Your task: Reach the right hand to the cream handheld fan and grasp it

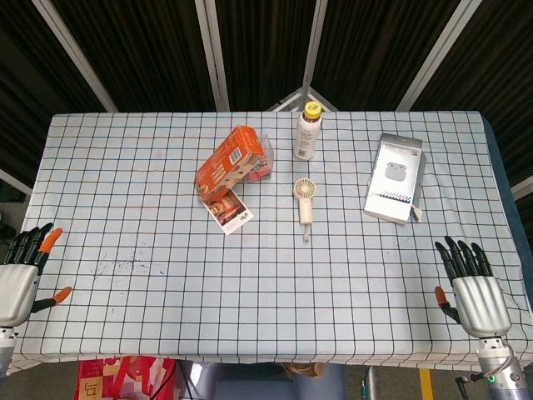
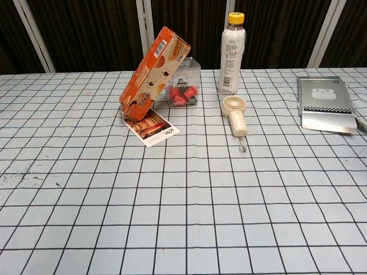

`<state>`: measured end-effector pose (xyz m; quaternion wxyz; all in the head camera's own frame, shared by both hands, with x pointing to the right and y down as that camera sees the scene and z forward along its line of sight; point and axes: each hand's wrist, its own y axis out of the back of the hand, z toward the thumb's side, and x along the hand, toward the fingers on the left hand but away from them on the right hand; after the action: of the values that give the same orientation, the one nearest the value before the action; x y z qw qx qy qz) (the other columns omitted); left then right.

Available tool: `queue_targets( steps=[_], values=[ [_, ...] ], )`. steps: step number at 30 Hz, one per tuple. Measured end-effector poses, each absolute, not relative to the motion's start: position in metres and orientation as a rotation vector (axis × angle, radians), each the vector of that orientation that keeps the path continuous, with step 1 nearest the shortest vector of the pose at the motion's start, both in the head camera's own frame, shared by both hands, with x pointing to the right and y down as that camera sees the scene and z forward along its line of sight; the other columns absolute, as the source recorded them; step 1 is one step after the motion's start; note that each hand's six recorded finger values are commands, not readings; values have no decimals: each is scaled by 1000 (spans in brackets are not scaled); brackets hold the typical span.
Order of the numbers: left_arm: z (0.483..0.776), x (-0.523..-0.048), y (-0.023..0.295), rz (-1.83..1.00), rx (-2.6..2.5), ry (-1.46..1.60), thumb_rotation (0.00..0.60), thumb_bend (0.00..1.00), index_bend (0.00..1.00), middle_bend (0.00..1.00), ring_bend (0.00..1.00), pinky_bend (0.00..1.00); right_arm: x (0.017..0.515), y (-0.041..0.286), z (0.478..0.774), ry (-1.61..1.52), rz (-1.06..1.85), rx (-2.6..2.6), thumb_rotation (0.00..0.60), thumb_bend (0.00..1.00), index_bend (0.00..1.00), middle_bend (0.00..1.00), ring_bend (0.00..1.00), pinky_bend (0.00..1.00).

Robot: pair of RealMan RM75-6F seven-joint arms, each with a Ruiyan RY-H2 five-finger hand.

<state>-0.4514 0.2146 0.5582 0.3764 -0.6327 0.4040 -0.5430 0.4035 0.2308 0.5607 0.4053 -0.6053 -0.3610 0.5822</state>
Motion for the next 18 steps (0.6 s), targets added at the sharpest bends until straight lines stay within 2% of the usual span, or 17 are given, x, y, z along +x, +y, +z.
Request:
queue_targets(
  steps=[6,7,9,11,12,14,15,18],
  values=[
    [558,-450,215,-1386,-1622,1036,600,38,0,0,0,0,404,231,560,-916,1467,-1532,600,438,0,0,0,3],
    [557,-450,215,-1384,-1623,1036,600,38,0,0,0,0,404,231,560,-919,1465,-1532,600,438,0,0,1,22],
    [557,-449,215,-1382,-1621,1029,600,38,0,0,0,0,403,229,560,-926,1462,-1537,600,439,0,21,68,163],
    [558,-449,216,-1384,-1624,1025,600,38,0,0,0,0,400,224,560,-946,1450,-1547,600,439,0,191,302,455],
    [558,-449,216,-1384,-1626,1028,600,38,0,0,0,0,398,221,560,-956,1440,-1552,600,439,0,343,463,593],
    [557,-449,215,-1380,-1627,1033,600,38,0,0,0,0,392,210,560,-974,1411,-1562,600,439,0,542,660,733],
    [557,-448,214,-1376,-1626,1031,600,38,0,0,0,0,387,203,560,-981,1394,-1569,600,439,0,611,727,783],
    [559,-447,215,-1375,-1633,1022,600,38,0,0,0,0,374,190,565,-991,1376,-1605,600,480,0,717,823,856]
  ],
)
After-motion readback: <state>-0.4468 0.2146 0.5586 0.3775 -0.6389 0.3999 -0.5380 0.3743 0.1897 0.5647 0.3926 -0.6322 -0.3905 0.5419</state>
